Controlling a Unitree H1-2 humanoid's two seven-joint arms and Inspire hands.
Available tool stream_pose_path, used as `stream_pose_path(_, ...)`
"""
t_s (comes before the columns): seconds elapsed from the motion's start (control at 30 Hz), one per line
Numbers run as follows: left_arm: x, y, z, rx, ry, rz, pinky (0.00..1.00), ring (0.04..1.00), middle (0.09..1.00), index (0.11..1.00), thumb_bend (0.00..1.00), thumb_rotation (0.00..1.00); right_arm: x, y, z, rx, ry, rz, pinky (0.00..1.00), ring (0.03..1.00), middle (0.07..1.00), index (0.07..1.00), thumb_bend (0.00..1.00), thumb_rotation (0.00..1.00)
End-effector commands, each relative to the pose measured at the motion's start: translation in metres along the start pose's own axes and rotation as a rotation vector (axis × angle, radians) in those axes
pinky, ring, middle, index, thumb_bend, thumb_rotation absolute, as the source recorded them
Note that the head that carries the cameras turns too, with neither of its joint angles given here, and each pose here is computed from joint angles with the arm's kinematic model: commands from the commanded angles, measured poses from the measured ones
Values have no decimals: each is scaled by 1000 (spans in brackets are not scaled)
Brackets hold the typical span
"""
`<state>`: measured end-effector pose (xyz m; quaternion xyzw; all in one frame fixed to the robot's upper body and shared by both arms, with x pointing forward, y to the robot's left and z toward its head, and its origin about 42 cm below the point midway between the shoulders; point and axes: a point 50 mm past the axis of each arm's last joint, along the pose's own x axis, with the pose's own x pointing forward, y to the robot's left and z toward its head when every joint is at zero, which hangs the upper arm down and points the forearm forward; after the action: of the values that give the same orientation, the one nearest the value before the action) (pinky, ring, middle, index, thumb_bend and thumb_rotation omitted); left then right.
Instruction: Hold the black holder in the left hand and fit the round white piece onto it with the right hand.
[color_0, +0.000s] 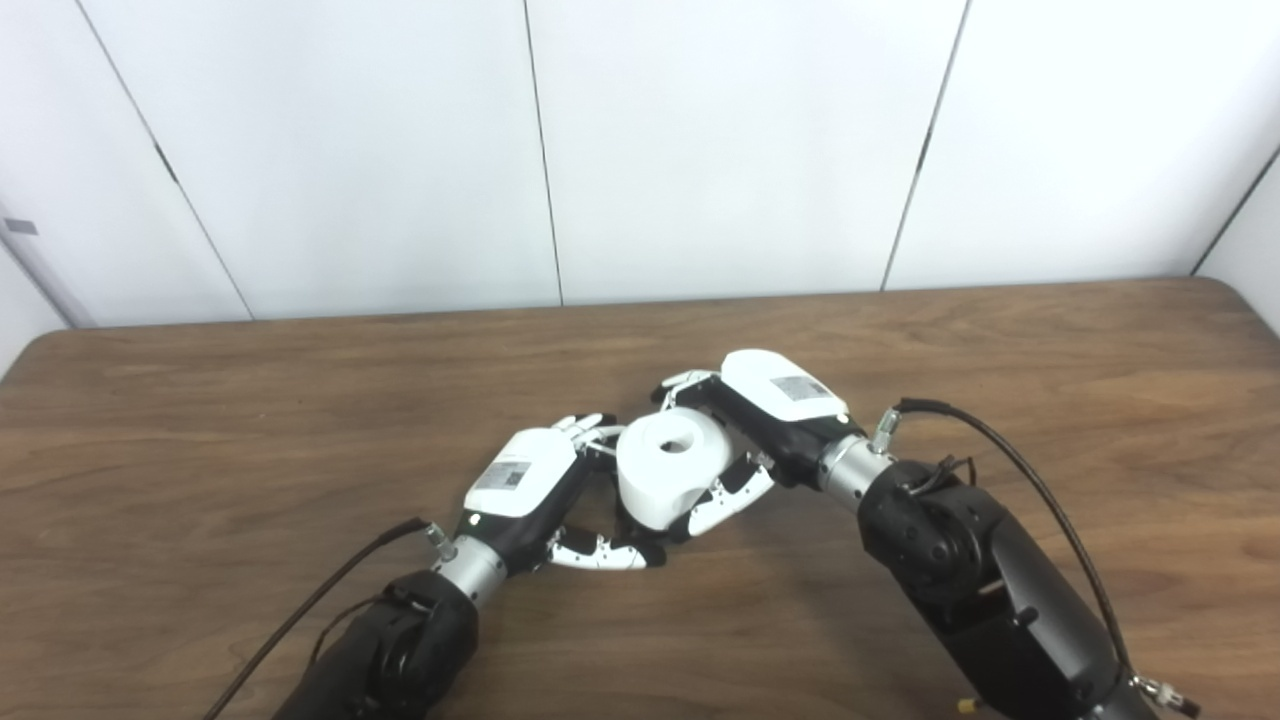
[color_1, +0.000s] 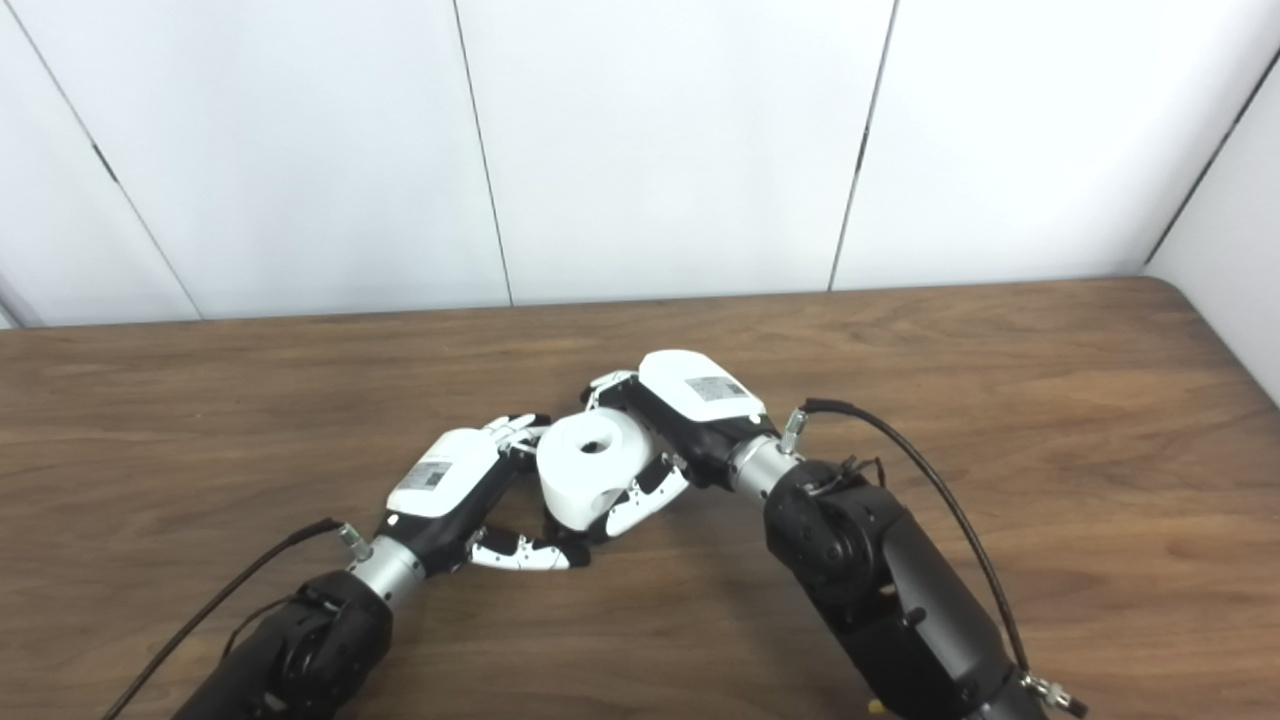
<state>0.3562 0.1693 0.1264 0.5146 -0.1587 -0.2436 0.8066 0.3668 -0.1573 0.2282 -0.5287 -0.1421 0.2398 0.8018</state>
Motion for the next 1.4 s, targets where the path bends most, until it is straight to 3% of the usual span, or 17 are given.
stream_pose_path(0.0,-19,-26,-15,48,70,-164,955,932,858,485,524,56,-1,-10,2,-27,-13,-23,603,762,857,997,897,318)
stream_pose_path(0.5,-20,-25,-16,51,71,-162,962,927,856,485,524,56,-2,-9,1,16,-35,-75,616,748,827,971,875,250)
stream_pose_path(0.73,-20,-24,-17,52,70,-161,959,927,857,485,524,56,-1,-10,0,25,-39,-95,576,722,832,994,882,256)
stream_pose_path(1.37,-20,-22,-18,61,65,-158,957,928,853,485,524,56,-1,-14,-4,33,-36,-98,607,729,839,1000,909,275)
